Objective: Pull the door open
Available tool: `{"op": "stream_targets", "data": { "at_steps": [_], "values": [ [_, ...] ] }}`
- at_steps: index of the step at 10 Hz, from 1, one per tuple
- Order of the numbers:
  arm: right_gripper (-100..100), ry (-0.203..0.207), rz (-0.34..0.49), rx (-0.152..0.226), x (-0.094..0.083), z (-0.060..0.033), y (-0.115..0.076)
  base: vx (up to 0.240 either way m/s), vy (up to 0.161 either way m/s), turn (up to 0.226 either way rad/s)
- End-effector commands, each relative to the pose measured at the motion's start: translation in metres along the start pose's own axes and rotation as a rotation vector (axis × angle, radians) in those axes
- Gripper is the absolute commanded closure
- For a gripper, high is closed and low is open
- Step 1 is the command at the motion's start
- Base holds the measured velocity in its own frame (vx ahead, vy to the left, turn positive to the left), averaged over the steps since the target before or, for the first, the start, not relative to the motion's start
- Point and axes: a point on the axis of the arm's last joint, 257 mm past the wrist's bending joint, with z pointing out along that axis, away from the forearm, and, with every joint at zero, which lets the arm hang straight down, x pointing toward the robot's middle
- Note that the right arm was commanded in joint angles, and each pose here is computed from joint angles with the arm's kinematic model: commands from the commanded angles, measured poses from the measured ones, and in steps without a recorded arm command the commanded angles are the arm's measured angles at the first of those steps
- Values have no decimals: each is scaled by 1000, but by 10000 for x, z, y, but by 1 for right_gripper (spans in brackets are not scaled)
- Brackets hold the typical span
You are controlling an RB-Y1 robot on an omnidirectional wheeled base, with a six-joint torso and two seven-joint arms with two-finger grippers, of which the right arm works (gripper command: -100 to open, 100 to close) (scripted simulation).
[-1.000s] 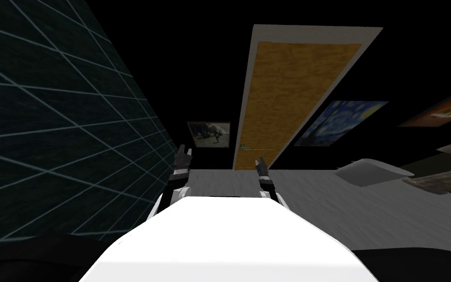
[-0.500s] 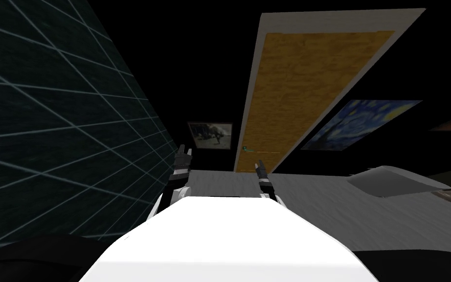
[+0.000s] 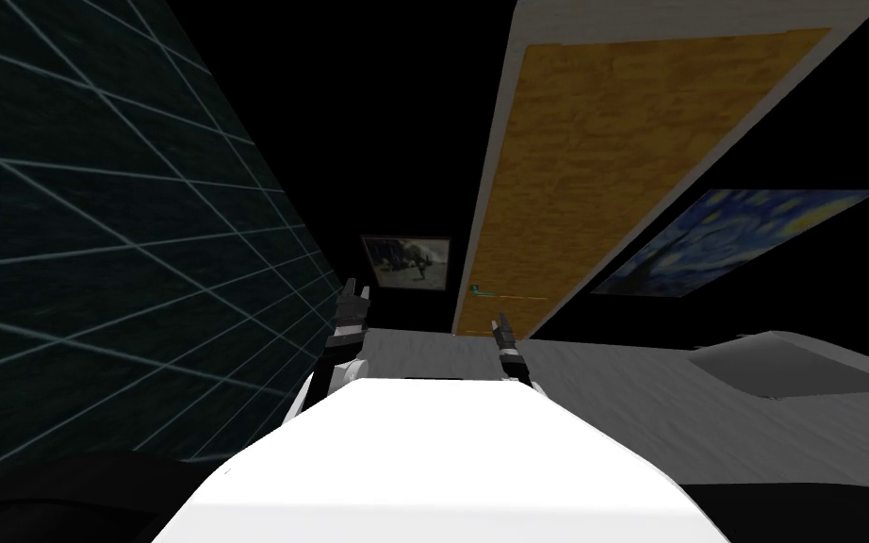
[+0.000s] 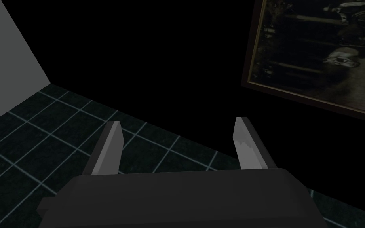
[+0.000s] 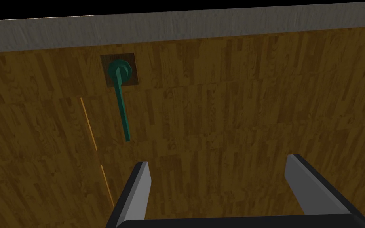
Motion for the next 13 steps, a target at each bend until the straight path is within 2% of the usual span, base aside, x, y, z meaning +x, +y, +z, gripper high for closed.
{"op": "stream_targets", "data": {
  "at_steps": [1,5,6,13],
  "values": [
    [-100,-5,4,24,-33,-38,-131,74,-11,66],
    [-100,-20,12,82,-136,-167,-423,98,-26,66],
    [-100,-20,12,82,-136,-167,-423,54,-17,15],
    [-100,-43,21,161,-288,-375,-793,76,-19,45]
  ]
}}
